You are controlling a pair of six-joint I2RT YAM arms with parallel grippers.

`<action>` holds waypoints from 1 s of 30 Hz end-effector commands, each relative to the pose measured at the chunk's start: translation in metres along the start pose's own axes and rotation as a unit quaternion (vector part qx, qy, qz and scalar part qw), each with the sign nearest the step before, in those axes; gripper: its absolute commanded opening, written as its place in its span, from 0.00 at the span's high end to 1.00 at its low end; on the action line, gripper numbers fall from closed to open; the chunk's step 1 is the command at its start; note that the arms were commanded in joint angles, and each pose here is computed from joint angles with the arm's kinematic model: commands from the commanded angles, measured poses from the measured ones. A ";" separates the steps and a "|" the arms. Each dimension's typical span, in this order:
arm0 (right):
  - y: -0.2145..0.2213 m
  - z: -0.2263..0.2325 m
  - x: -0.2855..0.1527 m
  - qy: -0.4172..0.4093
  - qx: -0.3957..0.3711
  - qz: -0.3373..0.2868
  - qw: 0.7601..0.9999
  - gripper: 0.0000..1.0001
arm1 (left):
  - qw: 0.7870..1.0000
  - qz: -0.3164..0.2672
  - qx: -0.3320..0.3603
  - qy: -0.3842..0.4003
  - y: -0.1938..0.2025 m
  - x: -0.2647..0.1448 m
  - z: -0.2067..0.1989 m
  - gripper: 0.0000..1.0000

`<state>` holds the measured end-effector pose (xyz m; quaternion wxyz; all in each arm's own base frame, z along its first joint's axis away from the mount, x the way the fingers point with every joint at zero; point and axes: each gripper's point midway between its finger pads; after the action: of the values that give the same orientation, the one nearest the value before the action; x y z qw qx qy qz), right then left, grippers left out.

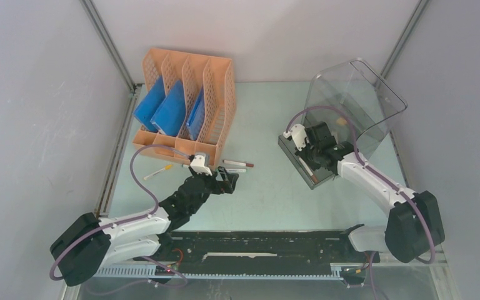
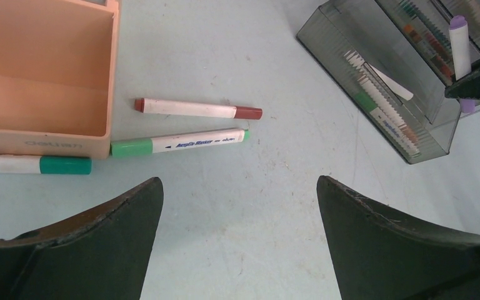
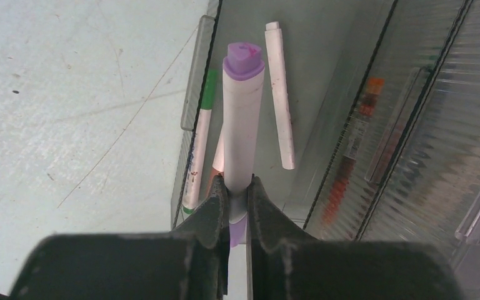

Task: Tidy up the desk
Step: Place the stationery in the drawer.

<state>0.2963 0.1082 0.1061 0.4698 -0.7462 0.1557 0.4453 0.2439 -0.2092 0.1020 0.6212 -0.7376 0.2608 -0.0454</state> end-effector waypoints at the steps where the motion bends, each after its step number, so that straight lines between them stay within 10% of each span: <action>1: -0.004 -0.005 0.006 0.021 0.002 -0.002 1.000 0.89 | 1.000 -0.024 -0.017 -0.010 -0.019 0.006 -0.002 0.00; 30: -0.002 0.000 0.011 0.019 -0.008 0.007 1.000 0.61 | 0.998 0.019 0.050 0.036 -0.012 0.012 -0.019 0.00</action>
<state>0.2996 0.1052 0.0917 0.4516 -0.7527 0.1791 0.4444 0.2467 -0.2197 0.0994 0.6304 -0.7218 0.2822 -0.0454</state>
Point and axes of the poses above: each gripper's point midway between its finger pads, its own x axis out along the fingers, its own z axis along the line the jaws close on, y = z × x, and after that the axes turned 13 degrees about x, right-handed
